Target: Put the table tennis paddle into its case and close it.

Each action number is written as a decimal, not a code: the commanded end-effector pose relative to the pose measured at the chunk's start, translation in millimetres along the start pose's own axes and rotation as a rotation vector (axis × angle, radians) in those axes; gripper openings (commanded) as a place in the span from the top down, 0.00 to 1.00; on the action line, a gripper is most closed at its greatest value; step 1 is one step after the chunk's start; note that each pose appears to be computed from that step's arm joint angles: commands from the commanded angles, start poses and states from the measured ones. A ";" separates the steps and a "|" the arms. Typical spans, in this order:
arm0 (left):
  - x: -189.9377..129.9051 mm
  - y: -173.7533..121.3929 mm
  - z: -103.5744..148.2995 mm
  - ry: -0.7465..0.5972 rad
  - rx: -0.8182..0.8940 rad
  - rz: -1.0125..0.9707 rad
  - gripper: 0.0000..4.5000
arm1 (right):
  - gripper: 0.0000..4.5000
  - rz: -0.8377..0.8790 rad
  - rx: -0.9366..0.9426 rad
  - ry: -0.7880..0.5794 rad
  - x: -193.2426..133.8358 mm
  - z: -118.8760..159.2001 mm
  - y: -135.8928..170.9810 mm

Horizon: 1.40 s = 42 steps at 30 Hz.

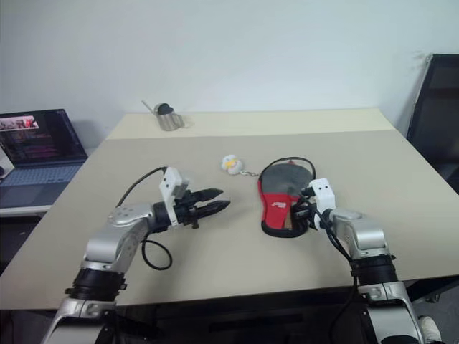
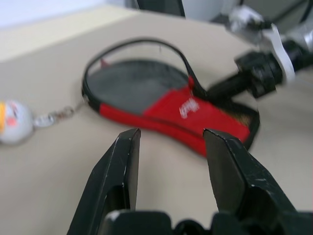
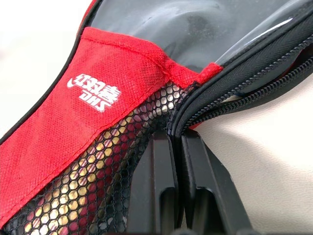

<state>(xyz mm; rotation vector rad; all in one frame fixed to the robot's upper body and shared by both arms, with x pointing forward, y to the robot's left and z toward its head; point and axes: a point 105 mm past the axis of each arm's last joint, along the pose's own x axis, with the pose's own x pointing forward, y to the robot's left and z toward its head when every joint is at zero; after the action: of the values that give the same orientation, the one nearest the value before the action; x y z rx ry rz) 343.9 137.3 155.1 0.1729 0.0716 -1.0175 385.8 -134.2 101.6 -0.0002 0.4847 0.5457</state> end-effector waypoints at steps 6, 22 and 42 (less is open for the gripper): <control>-21.5 -29.5 3.8 0.035 -0.015 -0.160 0.51 | 0.99 0.245 0.006 0.031 3.6 -6.1 57.3; -28.5 -74.2 -9.3 0.097 -0.073 -0.328 0.51 | 0.99 0.350 0.026 0.088 -29.6 -31.5 99.3; -25.9 -72.2 -13.0 0.100 -0.066 -0.335 0.51 | 0.99 0.277 0.122 0.145 -60.0 -60.8 97.6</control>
<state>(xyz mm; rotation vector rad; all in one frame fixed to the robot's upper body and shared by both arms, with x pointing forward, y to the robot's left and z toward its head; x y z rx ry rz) 269.7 126.1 131.8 0.1417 0.2654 -1.3199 273.0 -91.4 85.7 0.1390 0.6555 0.7658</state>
